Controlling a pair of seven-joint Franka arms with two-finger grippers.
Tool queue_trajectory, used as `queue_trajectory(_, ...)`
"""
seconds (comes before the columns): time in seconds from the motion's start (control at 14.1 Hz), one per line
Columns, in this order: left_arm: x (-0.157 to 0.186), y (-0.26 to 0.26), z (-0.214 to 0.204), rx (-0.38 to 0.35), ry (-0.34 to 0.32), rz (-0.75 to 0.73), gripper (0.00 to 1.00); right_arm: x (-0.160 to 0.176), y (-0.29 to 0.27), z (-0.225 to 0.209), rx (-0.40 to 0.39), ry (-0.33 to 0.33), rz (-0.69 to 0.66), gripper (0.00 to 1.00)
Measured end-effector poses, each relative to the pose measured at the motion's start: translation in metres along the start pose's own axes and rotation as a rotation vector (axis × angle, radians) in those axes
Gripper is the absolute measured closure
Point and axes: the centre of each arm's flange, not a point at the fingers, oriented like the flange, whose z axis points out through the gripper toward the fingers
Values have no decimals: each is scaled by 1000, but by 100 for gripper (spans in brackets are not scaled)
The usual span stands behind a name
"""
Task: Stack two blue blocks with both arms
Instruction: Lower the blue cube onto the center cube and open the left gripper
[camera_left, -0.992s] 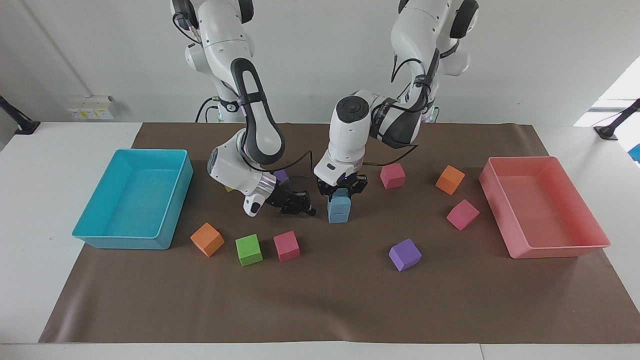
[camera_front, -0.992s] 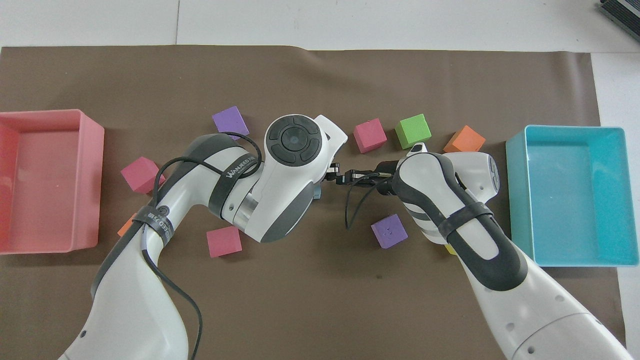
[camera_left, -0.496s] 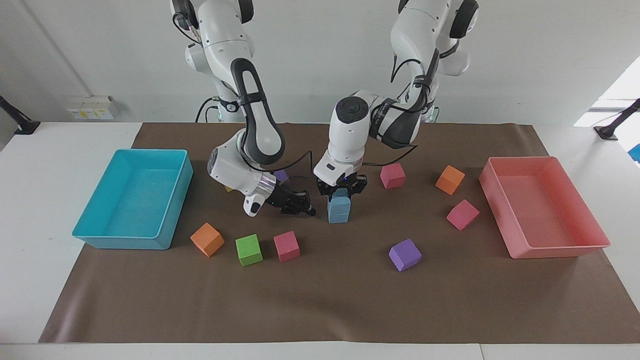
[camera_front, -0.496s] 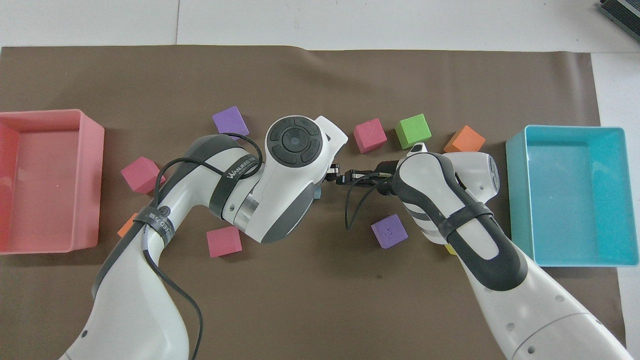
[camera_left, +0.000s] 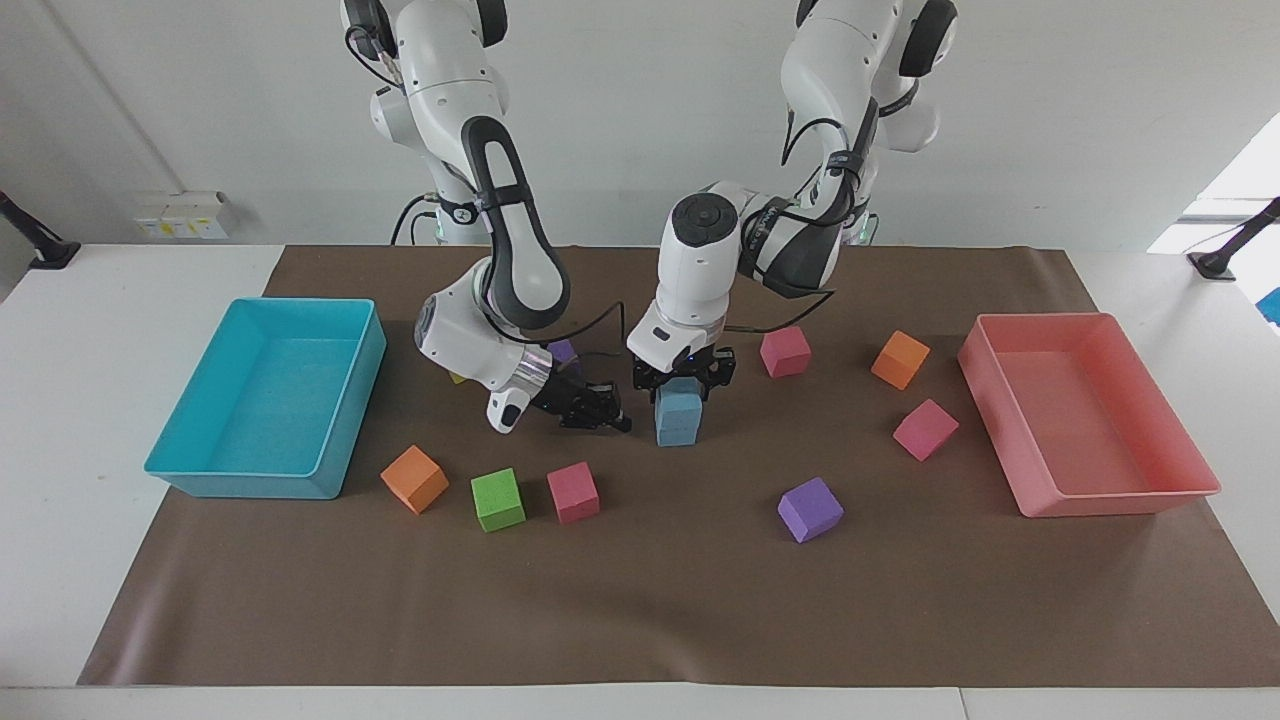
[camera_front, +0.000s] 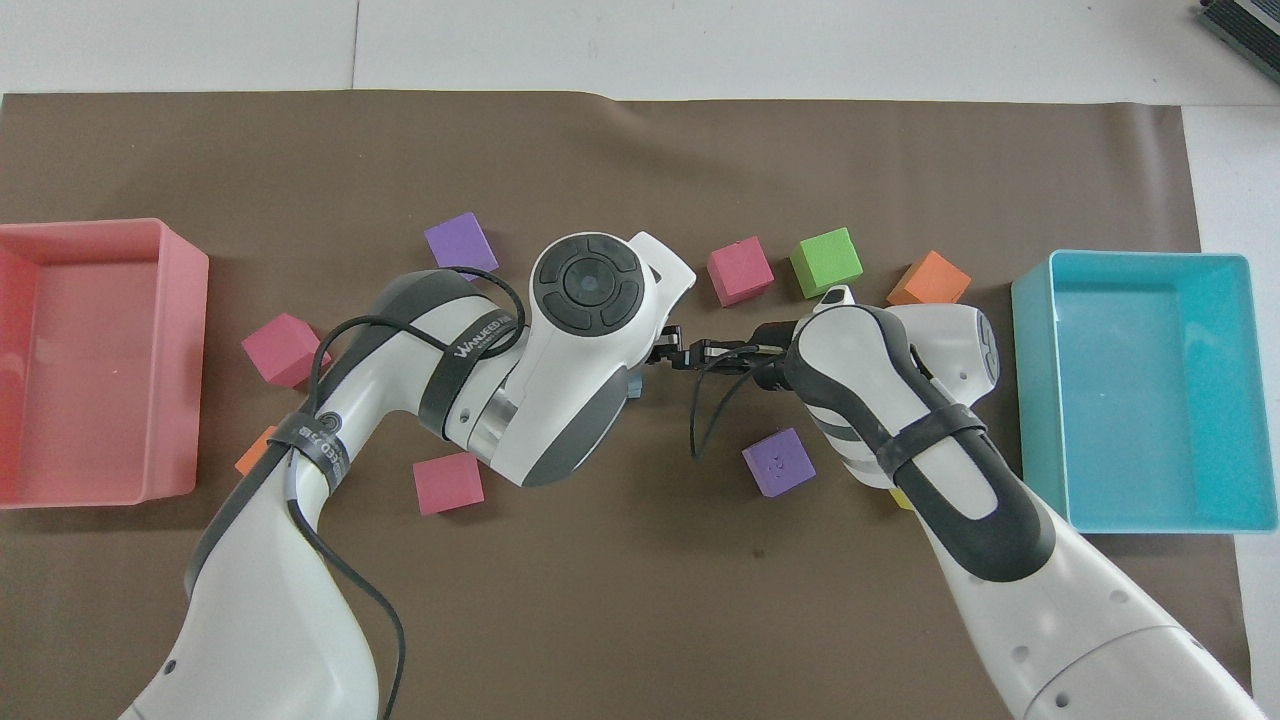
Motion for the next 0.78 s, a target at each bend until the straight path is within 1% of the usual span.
queue_trajectory(0.07, 0, 0, 0, 0, 1, 0, 0, 0, 0, 0, 0, 0, 0, 99)
queue_trajectory(0.57, 0, 0, 0, -3, 4, 0, 0, 1, 0, -1, -1, 4, -1, 99)
queue_trajectory(0.78, 1, -2, -18, -16, 27, -3, 0, 4, -2, -6, 0, 14, -5, 99)
